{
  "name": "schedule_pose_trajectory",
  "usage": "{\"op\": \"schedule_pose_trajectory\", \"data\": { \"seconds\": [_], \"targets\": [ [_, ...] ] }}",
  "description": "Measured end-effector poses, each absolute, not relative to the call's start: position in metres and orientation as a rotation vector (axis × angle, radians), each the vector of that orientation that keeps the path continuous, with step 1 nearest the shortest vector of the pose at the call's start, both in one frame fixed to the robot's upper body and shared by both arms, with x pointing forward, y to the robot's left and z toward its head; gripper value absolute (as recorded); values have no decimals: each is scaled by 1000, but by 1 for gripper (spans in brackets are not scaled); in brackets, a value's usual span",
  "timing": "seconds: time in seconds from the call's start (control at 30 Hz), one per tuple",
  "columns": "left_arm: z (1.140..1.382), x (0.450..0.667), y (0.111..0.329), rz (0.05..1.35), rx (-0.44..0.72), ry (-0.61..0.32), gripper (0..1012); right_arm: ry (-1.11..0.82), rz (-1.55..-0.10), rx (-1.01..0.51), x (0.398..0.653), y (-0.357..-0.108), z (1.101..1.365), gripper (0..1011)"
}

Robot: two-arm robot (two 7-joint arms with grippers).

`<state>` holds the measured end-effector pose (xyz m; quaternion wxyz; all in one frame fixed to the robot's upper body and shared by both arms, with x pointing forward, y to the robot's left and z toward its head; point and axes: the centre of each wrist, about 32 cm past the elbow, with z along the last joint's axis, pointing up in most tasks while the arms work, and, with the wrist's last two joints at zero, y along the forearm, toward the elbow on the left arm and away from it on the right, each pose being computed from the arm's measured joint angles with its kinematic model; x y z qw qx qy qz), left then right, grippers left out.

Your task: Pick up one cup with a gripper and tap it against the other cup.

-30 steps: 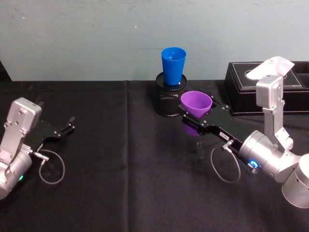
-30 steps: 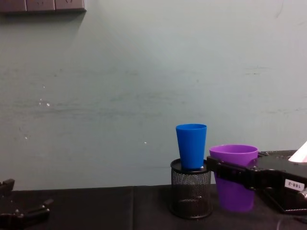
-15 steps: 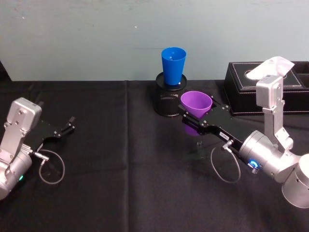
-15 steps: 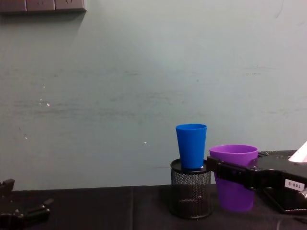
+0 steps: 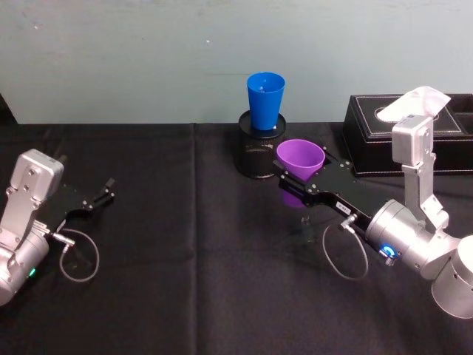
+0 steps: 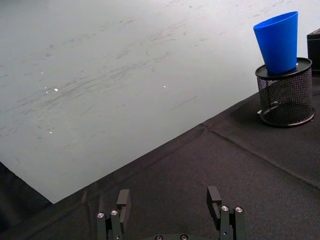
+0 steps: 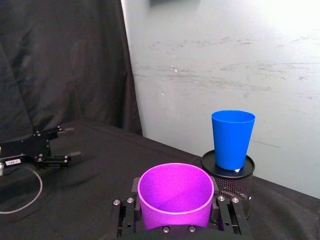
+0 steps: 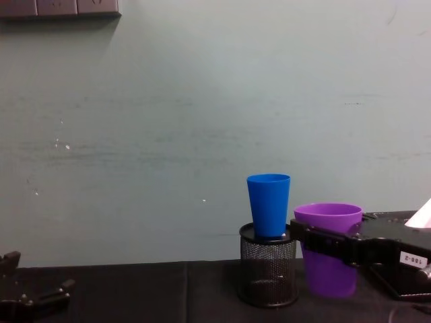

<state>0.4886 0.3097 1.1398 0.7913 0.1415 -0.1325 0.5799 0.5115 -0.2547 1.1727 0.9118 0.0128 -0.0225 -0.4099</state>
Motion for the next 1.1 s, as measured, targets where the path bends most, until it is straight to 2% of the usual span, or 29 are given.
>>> {"op": "schedule_pose_trajectory", "data": {
  "seconds": [1.1],
  "targets": [
    [1140, 489, 310, 1248, 304, -285, 1000, -46, -845, 26, 511, -255, 1173, 743]
  ]
}}
